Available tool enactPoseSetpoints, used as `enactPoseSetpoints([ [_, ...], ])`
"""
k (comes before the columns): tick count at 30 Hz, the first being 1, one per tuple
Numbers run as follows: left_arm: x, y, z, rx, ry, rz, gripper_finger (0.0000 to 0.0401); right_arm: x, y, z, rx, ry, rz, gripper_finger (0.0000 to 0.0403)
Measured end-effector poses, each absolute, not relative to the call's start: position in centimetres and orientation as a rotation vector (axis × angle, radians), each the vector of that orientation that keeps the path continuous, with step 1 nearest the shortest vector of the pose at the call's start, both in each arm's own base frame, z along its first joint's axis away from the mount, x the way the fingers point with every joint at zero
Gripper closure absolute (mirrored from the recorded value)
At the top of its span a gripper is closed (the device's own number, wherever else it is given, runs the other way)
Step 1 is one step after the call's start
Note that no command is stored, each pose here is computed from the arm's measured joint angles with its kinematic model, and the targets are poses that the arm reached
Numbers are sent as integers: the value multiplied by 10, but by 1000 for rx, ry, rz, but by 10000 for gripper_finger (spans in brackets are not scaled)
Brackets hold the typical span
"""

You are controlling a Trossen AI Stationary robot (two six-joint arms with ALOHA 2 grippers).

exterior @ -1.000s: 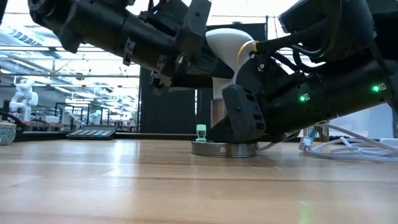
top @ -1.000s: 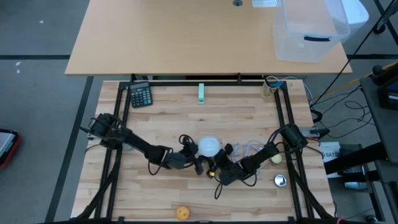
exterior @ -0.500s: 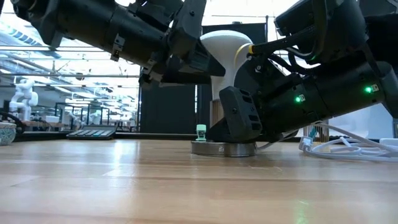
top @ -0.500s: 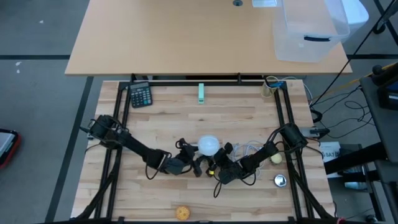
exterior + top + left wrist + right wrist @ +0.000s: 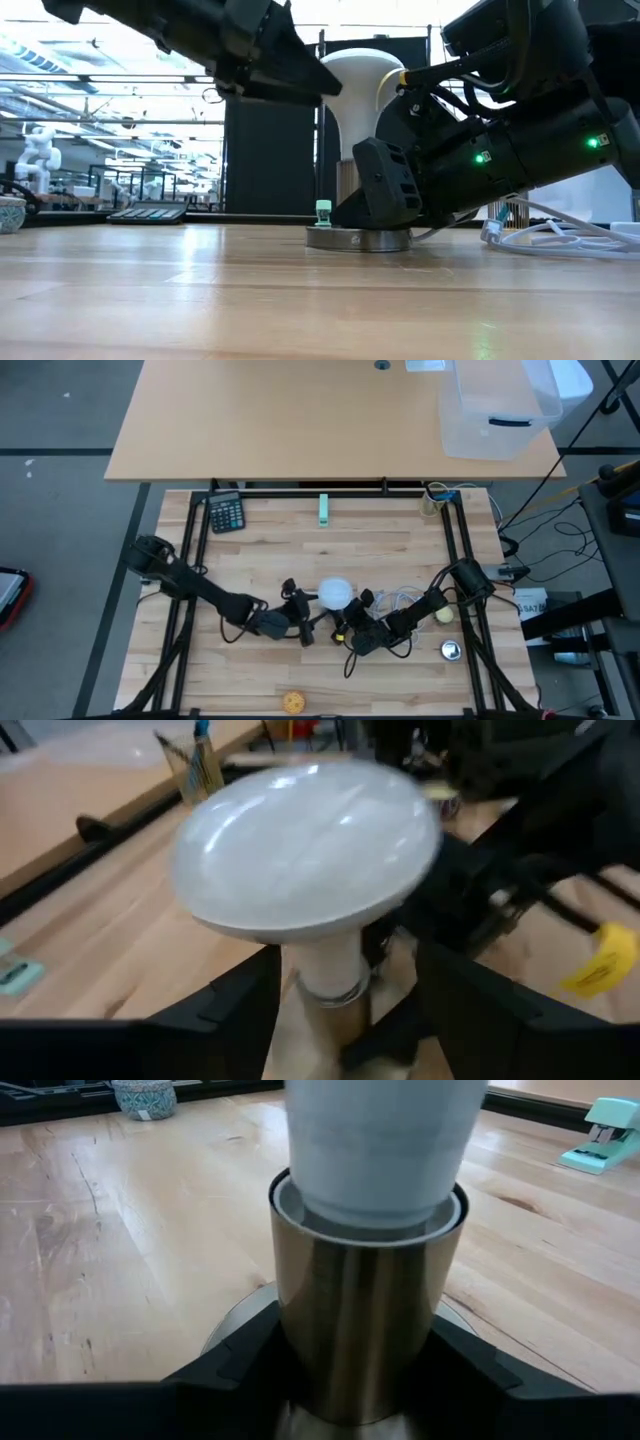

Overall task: Screw lightbulb
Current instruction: Remove the white lightbulb from the silver lamp

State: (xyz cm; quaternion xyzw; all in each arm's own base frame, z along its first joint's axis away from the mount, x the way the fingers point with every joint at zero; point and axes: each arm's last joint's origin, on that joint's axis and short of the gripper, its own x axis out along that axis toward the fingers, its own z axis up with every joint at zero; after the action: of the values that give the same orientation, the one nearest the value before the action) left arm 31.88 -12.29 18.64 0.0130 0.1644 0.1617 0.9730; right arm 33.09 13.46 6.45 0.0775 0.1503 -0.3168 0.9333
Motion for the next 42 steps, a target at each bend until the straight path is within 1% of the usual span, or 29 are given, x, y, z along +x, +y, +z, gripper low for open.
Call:
enactPoseSetpoints([
  [6,324,-97,178,4,466,278,164,331,135,65,161,306,-643,220],
  [10,330,-79,174,-30,491,260,164,331,136,65,161,305,-635,220],
  [12,332,-76,176,-14,481,230,164,331,137,65,160,304,-633,220],
  [14,335,-73,178,-25,470,148,161,331,137,65,162,304,-630,220],
  [18,337,-67,178,-48,486,45,143,331,137,66,157,305,-628,220],
  [23,339,-66,179,-20,472,25,131,331,137,66,157,305,-628,220],
  [26,340,-59,179,-1,478,28,131,331,137,66,158,304,-628,220],
  [31,343,-47,181,-22,462,-72,131,331,137,66,159,302,-628,220],
  [35,344,-37,181,-31,463,-91,131,331,137,66,160,300,-628,220],
  [38,346,-35,183,-35,443,-132,131,331,137,66,161,300,-628,220],
  [42,346,-35,184,-29,435,-141,131,331,137,66,161,300,-627,220],
])
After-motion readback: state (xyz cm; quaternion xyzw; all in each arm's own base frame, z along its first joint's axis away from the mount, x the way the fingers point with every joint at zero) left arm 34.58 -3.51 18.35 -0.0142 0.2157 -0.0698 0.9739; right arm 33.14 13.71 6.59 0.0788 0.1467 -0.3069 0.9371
